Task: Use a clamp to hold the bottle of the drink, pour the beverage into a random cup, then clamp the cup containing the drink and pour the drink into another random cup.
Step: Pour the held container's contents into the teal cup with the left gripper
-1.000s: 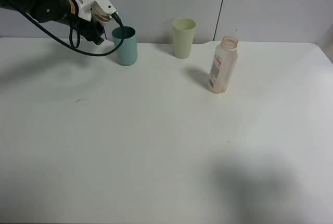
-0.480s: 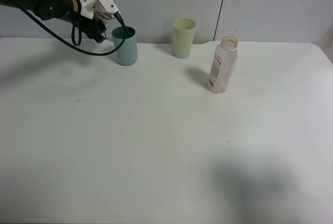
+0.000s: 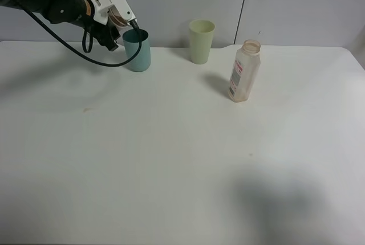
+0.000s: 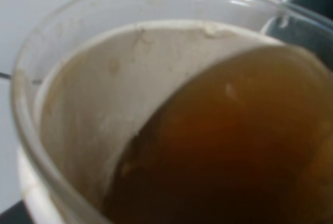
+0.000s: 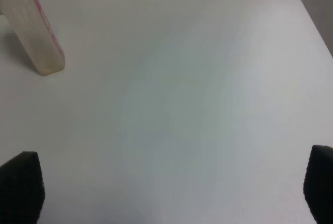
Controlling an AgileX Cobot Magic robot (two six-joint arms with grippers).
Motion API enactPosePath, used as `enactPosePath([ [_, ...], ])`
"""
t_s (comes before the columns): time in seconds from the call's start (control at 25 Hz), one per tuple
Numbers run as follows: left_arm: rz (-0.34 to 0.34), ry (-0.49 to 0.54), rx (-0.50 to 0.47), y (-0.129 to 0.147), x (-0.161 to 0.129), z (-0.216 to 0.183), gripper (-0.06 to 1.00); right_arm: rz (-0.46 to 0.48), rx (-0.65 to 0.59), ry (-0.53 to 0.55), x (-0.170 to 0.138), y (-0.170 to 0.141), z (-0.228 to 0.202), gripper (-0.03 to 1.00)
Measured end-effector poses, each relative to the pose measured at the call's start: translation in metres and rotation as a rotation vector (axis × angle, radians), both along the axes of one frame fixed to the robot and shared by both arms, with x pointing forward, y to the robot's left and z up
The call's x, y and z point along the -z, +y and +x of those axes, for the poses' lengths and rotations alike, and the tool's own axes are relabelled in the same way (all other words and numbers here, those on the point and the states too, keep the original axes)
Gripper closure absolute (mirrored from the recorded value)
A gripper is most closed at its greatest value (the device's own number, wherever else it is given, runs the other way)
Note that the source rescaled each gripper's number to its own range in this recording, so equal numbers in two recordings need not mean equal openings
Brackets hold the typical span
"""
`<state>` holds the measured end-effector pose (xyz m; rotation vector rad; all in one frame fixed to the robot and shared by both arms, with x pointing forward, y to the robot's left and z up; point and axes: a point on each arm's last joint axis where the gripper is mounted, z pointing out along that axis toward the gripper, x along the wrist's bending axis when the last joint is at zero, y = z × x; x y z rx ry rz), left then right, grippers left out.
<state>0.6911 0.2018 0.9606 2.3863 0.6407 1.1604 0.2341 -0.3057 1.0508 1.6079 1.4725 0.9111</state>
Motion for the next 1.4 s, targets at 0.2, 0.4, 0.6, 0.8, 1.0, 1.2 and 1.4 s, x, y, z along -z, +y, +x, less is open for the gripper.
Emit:
enactPosePath([
  [0.2,0.025,0.017,0.009,-0.0016,0.0046,-0.0006,0.94,0.000,0.000,0.000,0.0000,0.0000,0.0000,-0.03],
  [0.4,0.046,0.018,0.024,-0.0050,0.0042,-0.0013,0.94,0.000,0.000,0.000,0.0000,0.0000,0.0000,-0.03],
  [0.6,0.065,0.012,0.018,-0.0053,-0.0006,0.0030,0.94,0.000,0.000,0.000,0.0000,0.0000,0.0000,-0.03],
  [0.8,0.083,0.012,0.015,-0.0045,-0.0031,0.0045,0.94,0.000,0.000,0.000,0.0000,0.0000,0.0000,-0.03],
  [1.0,0.098,0.015,0.019,-0.0040,-0.0026,0.0043,0.94,0.000,0.000,0.000,0.0000,0.0000,0.0000,-0.03],
  [1.2,0.137,0.014,0.039,-0.0034,-0.0022,0.0041,0.94,0.000,0.000,0.000,0.0000,0.0000,0.0000,-0.03],
  [1.4,0.156,0.012,0.050,-0.0031,-0.0022,0.0042,0.94,0.000,0.000,0.000,0.0000,0.0000,0.0000,-0.03],
])
